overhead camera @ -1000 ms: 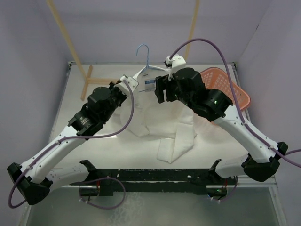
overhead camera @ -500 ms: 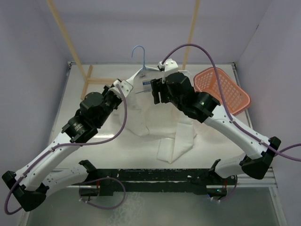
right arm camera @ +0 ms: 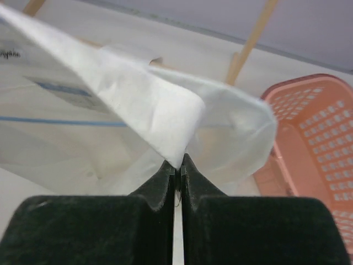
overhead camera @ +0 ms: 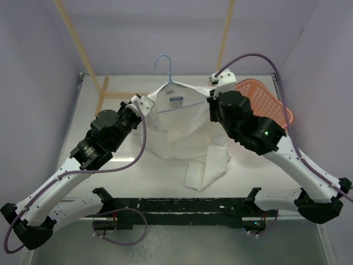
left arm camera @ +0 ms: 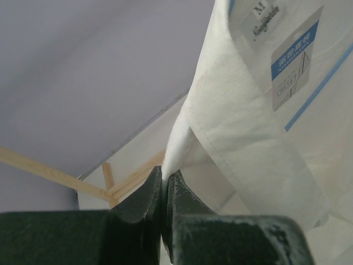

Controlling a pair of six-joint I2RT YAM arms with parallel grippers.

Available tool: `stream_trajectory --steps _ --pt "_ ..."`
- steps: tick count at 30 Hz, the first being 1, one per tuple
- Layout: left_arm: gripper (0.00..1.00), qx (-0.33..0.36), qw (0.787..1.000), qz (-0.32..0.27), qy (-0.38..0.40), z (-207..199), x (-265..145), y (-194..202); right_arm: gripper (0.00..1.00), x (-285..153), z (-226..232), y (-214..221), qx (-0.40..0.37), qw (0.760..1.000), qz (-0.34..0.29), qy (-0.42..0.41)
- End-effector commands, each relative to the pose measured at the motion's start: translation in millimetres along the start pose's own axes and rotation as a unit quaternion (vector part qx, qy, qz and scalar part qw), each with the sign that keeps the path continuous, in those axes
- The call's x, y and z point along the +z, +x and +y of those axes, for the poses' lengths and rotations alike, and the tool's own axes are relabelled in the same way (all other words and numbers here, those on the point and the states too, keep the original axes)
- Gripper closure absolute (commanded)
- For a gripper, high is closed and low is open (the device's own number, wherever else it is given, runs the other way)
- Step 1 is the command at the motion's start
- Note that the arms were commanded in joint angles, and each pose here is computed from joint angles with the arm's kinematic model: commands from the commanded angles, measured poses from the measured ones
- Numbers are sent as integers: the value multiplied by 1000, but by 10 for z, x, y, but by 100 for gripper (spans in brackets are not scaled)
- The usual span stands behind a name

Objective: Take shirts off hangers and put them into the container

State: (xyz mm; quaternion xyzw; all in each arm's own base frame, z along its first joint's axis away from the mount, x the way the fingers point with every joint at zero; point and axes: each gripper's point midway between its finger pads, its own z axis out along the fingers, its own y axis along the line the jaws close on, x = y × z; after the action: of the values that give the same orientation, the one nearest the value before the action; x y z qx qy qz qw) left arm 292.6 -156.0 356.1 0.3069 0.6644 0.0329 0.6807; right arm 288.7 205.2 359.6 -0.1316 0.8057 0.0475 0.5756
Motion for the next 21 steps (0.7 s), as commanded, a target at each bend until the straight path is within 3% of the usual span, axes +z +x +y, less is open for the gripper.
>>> stream_trajectory --steps 1,10,15,21 --pt "100 -23 998 -49 -17 122 -52 -261 97 -511 -695 -259 -10 994 -49 98" --pt "100 4 992 -126 28 90 -408 -474 92 -981 -1310 -418 -39 981 -58 183" --pt "100 24 995 -88 -27 275 -399 -309 93 -1333 -1584 -377 -24 976 -35 213" --pt "100 25 994 -105 -20 290 -424 -431 91 -1635 -1895 -405 -28 963 -44 266"
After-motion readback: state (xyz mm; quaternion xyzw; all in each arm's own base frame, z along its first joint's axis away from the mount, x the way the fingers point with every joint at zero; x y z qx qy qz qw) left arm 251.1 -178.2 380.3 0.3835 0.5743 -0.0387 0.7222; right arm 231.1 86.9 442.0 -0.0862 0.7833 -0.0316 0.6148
